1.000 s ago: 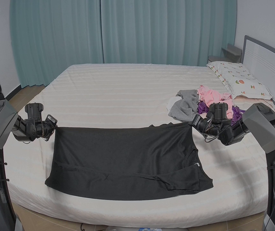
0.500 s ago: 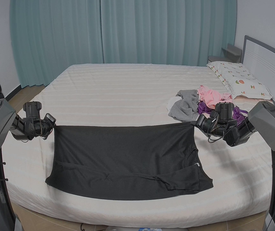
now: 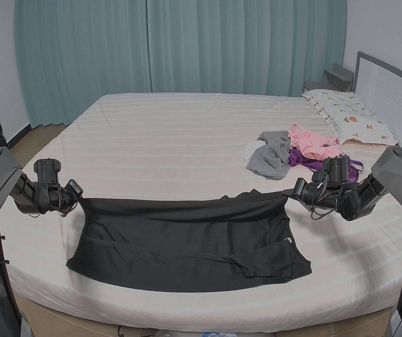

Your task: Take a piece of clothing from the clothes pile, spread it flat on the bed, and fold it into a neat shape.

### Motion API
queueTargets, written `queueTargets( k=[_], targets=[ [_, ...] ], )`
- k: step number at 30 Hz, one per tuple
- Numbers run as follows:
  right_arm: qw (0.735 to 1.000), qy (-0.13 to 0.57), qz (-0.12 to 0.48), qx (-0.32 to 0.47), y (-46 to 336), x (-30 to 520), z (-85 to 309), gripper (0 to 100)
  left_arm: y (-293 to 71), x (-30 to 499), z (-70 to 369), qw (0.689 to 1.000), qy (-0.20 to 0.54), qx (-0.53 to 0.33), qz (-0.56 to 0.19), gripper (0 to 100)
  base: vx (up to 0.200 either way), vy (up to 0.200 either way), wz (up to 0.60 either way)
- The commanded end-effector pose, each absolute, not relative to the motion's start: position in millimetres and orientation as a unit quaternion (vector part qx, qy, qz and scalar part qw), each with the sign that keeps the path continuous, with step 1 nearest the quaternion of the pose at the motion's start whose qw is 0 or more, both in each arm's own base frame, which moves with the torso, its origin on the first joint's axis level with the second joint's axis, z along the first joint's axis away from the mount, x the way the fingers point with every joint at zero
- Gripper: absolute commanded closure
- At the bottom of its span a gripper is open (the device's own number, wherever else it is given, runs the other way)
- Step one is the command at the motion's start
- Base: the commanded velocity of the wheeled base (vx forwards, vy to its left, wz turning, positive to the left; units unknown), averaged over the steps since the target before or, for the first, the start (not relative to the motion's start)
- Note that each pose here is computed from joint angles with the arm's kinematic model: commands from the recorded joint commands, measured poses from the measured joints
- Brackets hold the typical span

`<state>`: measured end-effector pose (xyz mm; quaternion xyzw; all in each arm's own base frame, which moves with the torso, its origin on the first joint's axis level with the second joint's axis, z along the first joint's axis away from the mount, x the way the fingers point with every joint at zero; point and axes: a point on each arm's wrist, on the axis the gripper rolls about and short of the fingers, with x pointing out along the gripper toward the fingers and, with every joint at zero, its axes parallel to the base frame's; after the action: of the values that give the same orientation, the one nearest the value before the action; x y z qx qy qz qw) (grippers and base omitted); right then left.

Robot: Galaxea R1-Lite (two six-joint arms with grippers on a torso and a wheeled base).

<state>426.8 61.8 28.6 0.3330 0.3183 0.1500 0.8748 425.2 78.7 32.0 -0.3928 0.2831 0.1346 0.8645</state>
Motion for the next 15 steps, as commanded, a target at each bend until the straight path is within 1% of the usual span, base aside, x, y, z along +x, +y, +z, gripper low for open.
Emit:
queueTargets(
  k=[1, 5, 9, 15],
  targets=[
    [0.875, 0.323, 0.153, 0.326, 53.6, 408.2, 39.9, 100, 77.0, 410.4, 42.1, 0.868, 0.288, -0.383, 0.132, 100, 0.0, 0.0, 0.0],
    [0.869, 0.341, 0.162, 0.322, 49.4, 391.9, 39.0, 100, 75.4, 402.1, 38.6, 0.868, 0.302, -0.372, 0.132, 100, 0.0, 0.0, 0.0],
    [0.866, 0.361, 0.161, 0.305, 46.1, 375.4, 29.1, 100, 73.7, 390.6, 38.7, 0.867, 0.314, -0.364, 0.132, 100, 0.0, 0.0, 0.0],
    [0.866, 0.366, 0.161, 0.301, 44.2, 360.8, 18.3, 100, 71.8, 378.2, 30.5, 0.861, 0.336, -0.356, 0.136, 100, 0.0, 0.0, 0.0]
  ],
)
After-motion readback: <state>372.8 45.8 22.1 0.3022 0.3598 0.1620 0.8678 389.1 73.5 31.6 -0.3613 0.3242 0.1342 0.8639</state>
